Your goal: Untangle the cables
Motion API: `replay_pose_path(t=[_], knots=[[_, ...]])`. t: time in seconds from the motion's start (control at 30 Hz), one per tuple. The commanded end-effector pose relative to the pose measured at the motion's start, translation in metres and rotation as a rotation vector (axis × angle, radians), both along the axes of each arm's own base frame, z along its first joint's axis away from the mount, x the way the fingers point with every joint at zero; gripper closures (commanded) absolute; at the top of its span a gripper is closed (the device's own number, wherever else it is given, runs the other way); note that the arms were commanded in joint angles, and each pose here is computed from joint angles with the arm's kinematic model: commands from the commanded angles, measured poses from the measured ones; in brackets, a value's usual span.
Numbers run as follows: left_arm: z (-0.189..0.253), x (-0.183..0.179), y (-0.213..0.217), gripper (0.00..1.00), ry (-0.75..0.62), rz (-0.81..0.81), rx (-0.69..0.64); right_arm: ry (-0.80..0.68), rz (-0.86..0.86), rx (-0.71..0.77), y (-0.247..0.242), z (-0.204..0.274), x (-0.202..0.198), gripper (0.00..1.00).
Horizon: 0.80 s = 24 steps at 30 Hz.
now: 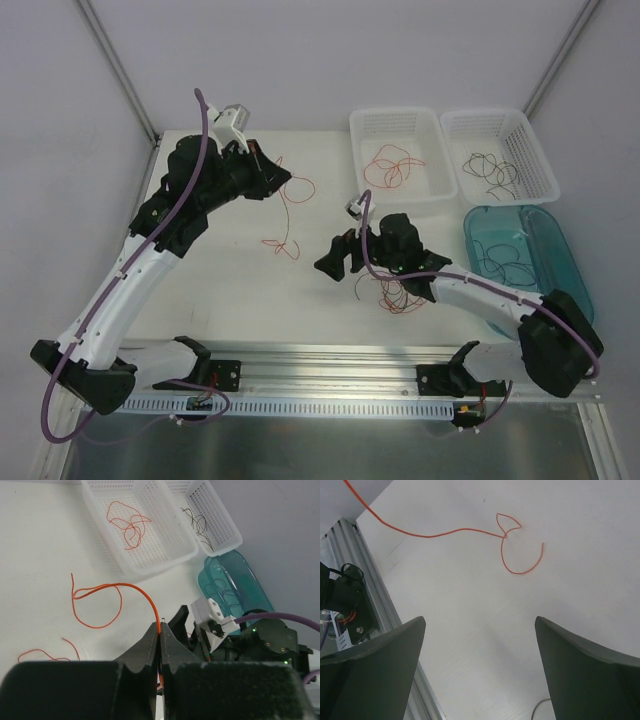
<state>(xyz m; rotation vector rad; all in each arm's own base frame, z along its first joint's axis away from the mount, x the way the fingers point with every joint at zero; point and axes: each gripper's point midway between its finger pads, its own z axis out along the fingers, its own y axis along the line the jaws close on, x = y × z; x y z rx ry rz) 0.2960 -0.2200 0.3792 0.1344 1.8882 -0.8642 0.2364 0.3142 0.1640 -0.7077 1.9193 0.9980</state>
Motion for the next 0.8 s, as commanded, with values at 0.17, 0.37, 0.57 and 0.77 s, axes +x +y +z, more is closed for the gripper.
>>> replay_pose_path(t=[0.17, 0.37, 0.57, 0.77], knots=[[-0.003, -0.017, 0.003, 1.0, 0.024, 0.002, -0.051, -0.045, 0.117, 0.217, 0.079, 0.015, 0.028, 0.01], [-0.014, -0.024, 0.005, 1.0, 0.057, 0.008, -0.067, 0.001, 0.093, 0.199, 0.114, -0.012, 0.053, 0.0], [-0.02, -0.03, 0.006, 1.0, 0.077, 0.007, -0.088, 0.022, 0.06, 0.166, 0.136, -0.037, 0.077, 0.01], [-0.022, -0.032, 0.005, 1.0, 0.08, -0.002, -0.088, 0.102, 0.108, 0.146, 0.156, -0.062, 0.075, 0.07]])
